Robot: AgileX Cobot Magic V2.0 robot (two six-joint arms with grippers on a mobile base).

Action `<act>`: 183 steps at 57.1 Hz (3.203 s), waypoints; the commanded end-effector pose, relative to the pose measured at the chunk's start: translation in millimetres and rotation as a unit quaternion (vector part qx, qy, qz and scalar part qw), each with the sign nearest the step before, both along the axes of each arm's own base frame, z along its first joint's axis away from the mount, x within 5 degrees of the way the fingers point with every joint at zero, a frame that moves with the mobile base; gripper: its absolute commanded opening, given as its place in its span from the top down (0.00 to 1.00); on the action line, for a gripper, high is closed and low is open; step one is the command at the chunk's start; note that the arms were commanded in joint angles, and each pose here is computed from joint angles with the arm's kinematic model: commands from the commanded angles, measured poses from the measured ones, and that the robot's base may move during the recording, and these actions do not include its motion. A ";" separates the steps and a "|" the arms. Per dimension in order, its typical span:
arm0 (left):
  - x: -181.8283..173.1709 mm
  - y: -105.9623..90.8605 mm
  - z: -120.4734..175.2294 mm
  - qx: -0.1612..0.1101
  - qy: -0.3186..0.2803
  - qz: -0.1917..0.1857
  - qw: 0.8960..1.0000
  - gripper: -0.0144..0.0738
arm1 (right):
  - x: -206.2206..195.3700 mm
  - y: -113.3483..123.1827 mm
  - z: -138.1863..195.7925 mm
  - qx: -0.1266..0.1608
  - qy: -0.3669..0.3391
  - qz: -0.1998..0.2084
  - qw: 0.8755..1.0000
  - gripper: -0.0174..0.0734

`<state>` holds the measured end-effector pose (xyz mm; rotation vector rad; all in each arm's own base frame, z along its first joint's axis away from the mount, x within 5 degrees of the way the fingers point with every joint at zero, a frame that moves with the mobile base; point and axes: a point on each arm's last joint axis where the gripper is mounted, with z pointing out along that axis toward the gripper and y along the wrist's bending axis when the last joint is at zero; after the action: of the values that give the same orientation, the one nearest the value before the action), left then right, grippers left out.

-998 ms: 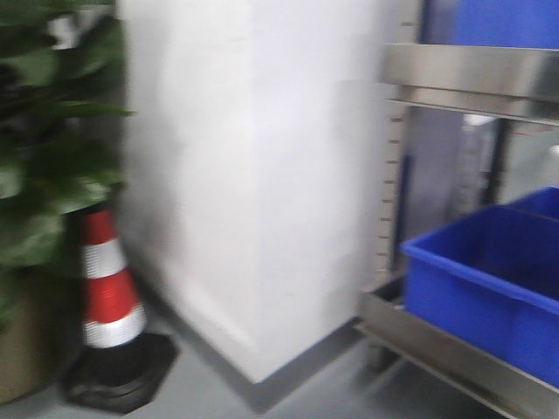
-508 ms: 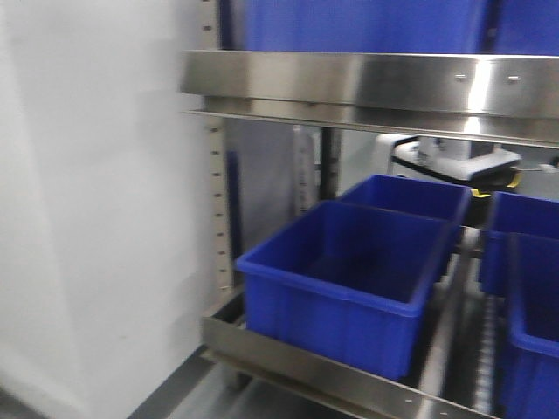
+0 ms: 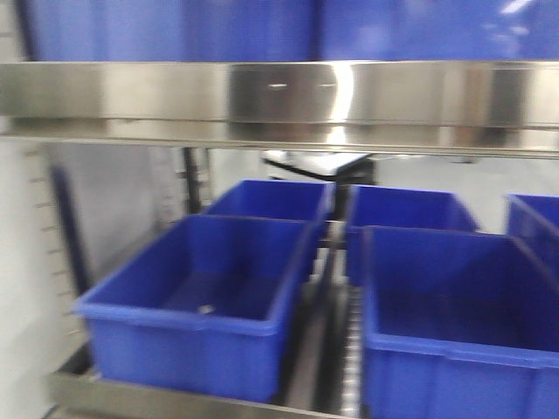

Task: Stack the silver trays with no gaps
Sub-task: 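Carry the tray in both grippers to another bin shelf, then lower the tray with both grippers onto the silver tray on the shelf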

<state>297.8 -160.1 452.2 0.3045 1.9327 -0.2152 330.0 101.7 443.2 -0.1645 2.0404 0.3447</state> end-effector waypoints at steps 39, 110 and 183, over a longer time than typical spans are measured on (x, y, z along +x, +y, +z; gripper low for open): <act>-4.4 3.8 10.4 0.011 -0.030 -0.001 0.999 0.85 | -2.1 -6.1 11.6 -0.016 -0.037 -0.007 0.999 0.90; 51.4 -39.0 -56.5 0.011 0.014 -0.032 0.999 0.85 | 49.9 -12.7 -49.9 -0.043 0.051 -0.030 0.997 0.90; 74.6 -73.5 -65.6 -0.019 -0.038 -0.074 0.996 0.57 | 87.8 -30.3 -71.4 -0.075 0.054 -0.060 0.994 0.55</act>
<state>375.7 -233.4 362.7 0.4374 1.9023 -0.3105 419.5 73.7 352.5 -0.1046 2.2304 0.1455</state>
